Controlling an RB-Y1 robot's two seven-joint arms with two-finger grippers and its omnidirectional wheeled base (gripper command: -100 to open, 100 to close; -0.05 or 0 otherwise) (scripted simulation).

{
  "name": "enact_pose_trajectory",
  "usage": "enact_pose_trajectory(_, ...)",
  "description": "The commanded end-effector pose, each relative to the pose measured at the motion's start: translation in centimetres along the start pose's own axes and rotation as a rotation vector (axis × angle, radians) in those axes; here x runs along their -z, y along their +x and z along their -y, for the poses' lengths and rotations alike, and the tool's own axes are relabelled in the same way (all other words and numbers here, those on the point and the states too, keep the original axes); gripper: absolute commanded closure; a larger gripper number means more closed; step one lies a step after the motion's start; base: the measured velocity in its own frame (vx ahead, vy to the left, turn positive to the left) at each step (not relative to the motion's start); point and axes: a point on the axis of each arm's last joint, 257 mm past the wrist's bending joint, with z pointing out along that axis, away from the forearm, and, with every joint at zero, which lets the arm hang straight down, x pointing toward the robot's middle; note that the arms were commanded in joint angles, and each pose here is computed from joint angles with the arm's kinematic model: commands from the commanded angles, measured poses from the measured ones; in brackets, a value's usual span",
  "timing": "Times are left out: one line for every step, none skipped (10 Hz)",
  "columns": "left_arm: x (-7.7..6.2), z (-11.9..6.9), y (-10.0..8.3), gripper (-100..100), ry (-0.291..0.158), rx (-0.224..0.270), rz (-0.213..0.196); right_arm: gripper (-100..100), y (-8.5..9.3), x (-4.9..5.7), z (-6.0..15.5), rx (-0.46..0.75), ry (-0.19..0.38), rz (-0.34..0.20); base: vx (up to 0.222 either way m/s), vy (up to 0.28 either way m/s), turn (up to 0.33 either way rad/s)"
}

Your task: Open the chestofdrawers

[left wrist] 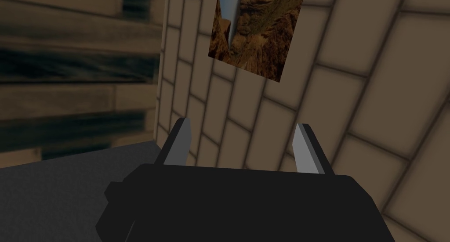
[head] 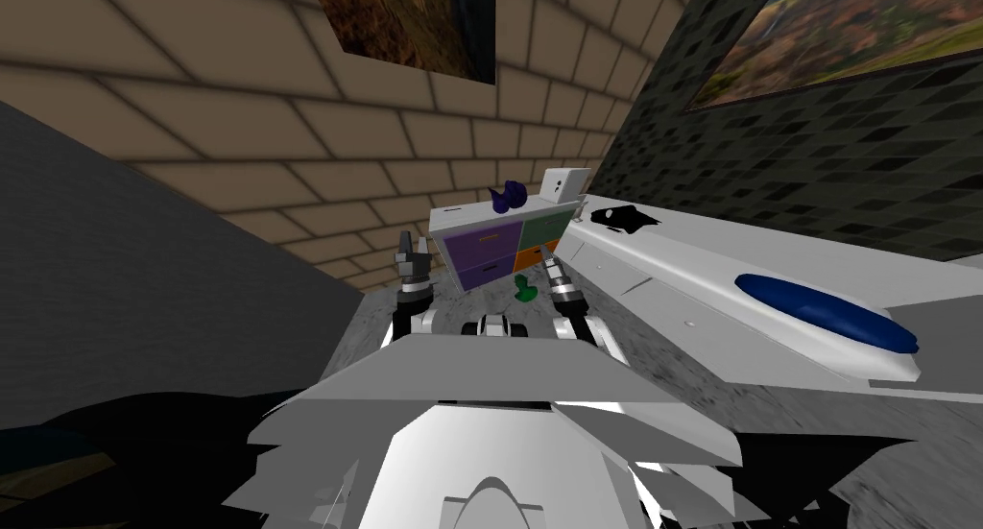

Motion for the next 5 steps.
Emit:
enact_pose_trajectory(0.0, 0.0, 0.0, 0, 0.0, 0.0, 0.0, -100, 1.5, 0.3, 1.3, 0.075, 0.039, -0.045, 0.05, 0.033, 0.037)
enact_pose_trajectory(0.0, 0.0, 0.0, 0, 0.0, 0.0, 0.0, -100, 2.5, 0.6, 2.5, 0.108, 0.076, -0.076, 0.065, 0.047, 0.073)
enact_pose_trajectory(0.0, 0.0, 0.0, 0, 0.0, 0.0, 0.0, -100, 2.6, 0.6, 2.5, 0.136, 0.075, -0.082, 0.055, 0.037, 0.039)
enact_pose_trajectory(0.0, 0.0, 0.0, 0, 0.0, 0.0, 0.0, -100, 3.6, 1.0, 3.8, 0.169, 0.113, -0.113, 0.065, 0.03, 0.084)
enact_pose_trajectory(0.0, 0.0, 0.0, 0, 0.0, 0.0, 0.0, -100, 3.8, 1.0, 3.8, 0.202, 0.111, -0.119, 0.058, 0.033, 0.051)
